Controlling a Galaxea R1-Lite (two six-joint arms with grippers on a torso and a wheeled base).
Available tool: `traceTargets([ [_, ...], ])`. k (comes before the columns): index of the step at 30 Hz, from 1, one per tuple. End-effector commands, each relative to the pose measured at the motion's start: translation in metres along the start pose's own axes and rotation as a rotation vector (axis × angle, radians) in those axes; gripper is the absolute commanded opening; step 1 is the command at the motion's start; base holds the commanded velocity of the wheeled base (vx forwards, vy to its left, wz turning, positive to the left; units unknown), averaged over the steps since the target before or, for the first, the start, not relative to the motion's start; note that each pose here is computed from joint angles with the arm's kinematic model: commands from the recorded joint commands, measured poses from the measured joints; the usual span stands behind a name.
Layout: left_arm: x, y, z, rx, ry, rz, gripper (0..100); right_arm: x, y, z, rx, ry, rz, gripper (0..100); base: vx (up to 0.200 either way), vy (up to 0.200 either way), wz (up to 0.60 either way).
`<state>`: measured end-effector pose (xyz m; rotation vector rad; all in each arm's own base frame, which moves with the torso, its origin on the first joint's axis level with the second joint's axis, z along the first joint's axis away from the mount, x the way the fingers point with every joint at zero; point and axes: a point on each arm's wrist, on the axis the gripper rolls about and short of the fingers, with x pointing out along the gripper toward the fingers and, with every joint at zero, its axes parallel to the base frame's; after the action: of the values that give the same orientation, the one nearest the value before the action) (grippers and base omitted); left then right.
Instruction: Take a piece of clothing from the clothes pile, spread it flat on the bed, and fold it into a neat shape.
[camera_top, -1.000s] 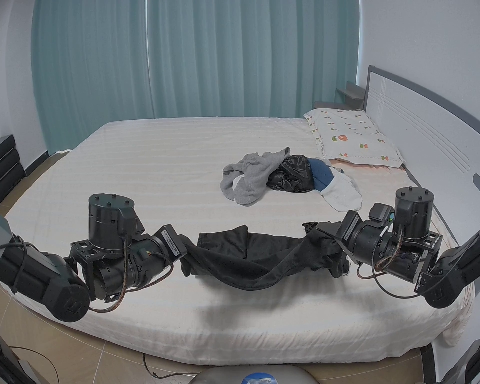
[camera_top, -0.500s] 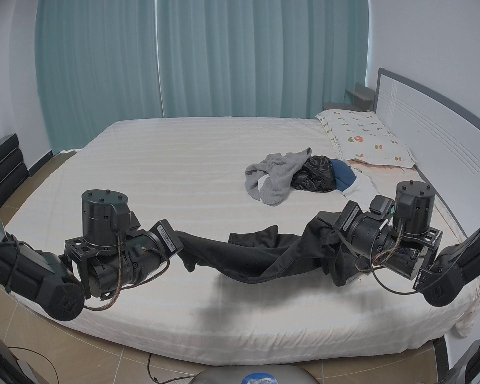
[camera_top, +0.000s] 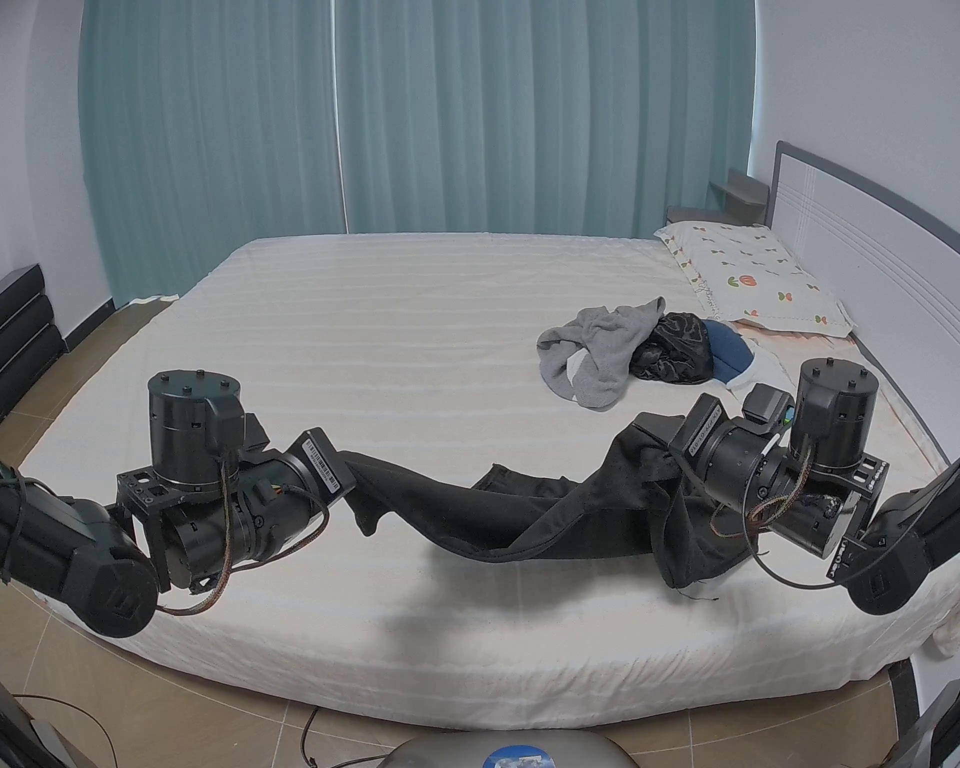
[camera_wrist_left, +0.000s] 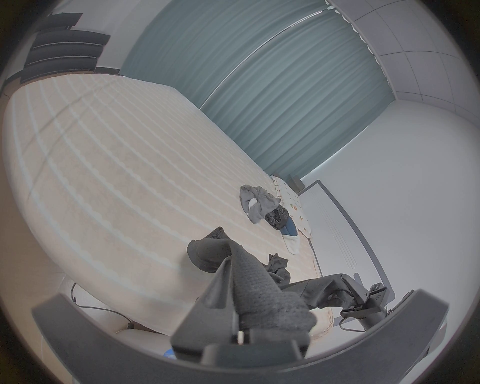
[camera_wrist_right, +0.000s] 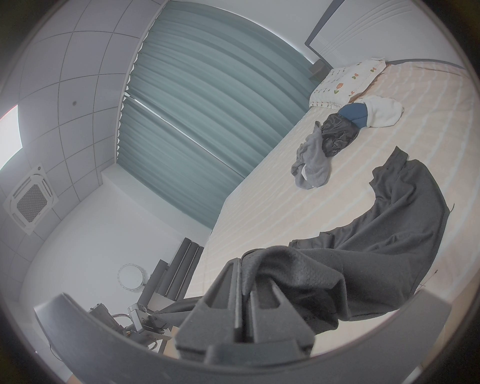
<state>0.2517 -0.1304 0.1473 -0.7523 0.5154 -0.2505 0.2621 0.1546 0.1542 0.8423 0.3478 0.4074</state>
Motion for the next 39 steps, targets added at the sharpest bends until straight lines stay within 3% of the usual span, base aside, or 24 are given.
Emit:
traceTargets([
  [1, -0.002, -0.001, 0.001, 0.0, -0.001, -0.002, 0, 0.0, 0.001, 0.001, 0.001, -0.003, 0.004, 0, 0.0, 0.2, 0.0],
  [34, -0.004, 0.001, -0.001, 0.001, 0.014, 0.017, 0, 0.006, 0.002, 0.004, 0.03, -0.019, 0.032, 0, 0.0, 0.2, 0.0],
  [39, -0.005, 0.005, -0.004, 0.005, 0.025, 0.03, 0, 0.015, 0.007, 0.007, 0.013, -0.024, 0.028, 0, 0.0, 0.0, 0.0],
])
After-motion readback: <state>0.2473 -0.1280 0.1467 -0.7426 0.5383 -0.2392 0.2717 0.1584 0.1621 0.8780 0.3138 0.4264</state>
